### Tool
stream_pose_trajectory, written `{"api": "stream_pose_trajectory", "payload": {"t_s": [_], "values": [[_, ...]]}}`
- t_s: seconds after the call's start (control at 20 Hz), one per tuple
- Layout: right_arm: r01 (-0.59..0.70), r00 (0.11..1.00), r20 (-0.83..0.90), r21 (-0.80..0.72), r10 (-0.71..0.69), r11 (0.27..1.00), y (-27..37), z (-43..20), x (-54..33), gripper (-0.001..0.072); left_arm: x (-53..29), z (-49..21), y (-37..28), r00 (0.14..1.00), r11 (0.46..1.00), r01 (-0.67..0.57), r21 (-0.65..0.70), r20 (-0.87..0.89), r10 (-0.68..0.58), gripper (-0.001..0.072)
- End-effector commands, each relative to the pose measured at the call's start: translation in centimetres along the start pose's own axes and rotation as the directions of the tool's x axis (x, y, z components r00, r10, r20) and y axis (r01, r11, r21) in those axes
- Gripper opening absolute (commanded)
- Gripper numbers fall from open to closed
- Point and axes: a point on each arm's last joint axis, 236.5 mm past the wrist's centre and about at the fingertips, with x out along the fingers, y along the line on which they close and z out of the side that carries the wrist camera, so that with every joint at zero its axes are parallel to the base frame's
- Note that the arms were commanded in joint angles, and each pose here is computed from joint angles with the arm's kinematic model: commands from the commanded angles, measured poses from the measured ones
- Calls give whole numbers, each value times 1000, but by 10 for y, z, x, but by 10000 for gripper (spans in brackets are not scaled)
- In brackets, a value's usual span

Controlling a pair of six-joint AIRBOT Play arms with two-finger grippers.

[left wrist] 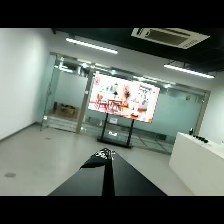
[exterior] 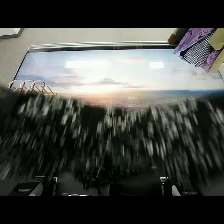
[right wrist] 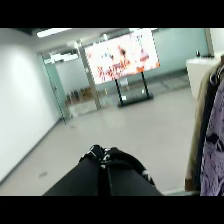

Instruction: Fold the clothes and pants, and hang the long-sleeved shirts on hangers.

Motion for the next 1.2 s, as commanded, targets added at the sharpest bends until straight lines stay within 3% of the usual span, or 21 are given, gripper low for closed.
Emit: {"api": "stream_pose_trajectory", "payload": {"t_s": [0.0,0.25,0.4,0.55,0.7,0.75,0.8,0.85,0.9,0.95,1.0,1.15], "values": [[36,993,-112,29,-32,999,-23,-61,105,41,79,-74,23,993,999,-42,5,-113,42,28],[98,907,-420,164,-20,982,-68,-260,258,41,184,-306,72,868,993,-115,31,-482,116,29],[188,774,-633,253,16,949,-94,-409,294,41,195,-444,89,731,991,-103,90,-668,137,28],[277,542,-840,210,28,938,-118,-539,271,44,159,-561,97,496,987,-82,141,-853,163,28],[319,243,-970,107,28,942,-133,-616,212,106,93,-633,98,195,982,-75,175,-963,186,29],[312,172,-985,74,20,947,-137,-623,196,172,70,-646,98,92,981,-79,178,-978,185,33],[283,114,-993,40,8,958,-139,-622,181,227,52,-652,94,15,985,-70,160,-987,162,94],[252,71,-997,-2,-20,968,-147,-615,170,328,37,-653,90,-48,990,-60,127,-991,124,285],[205,27,-998,-47,-53,978,-154,-602,157,481,27,-648,84,-95,995,-55,79,-993,74,576],[154,-16,-996,-85,-83,984,-161,-589,144,537,20,-641,81,-126,997,-62,41,-991,33,686],[107,-61,-991,-124,-118,987,-172,-571,128,564,16,-630,83,-139,997,-82,15,-990,4,686],[206,-72,-995,-83,-69,975,-198,-533,93,563,9,-592,114,-125,989,-148,21,-992,2,686]]}}
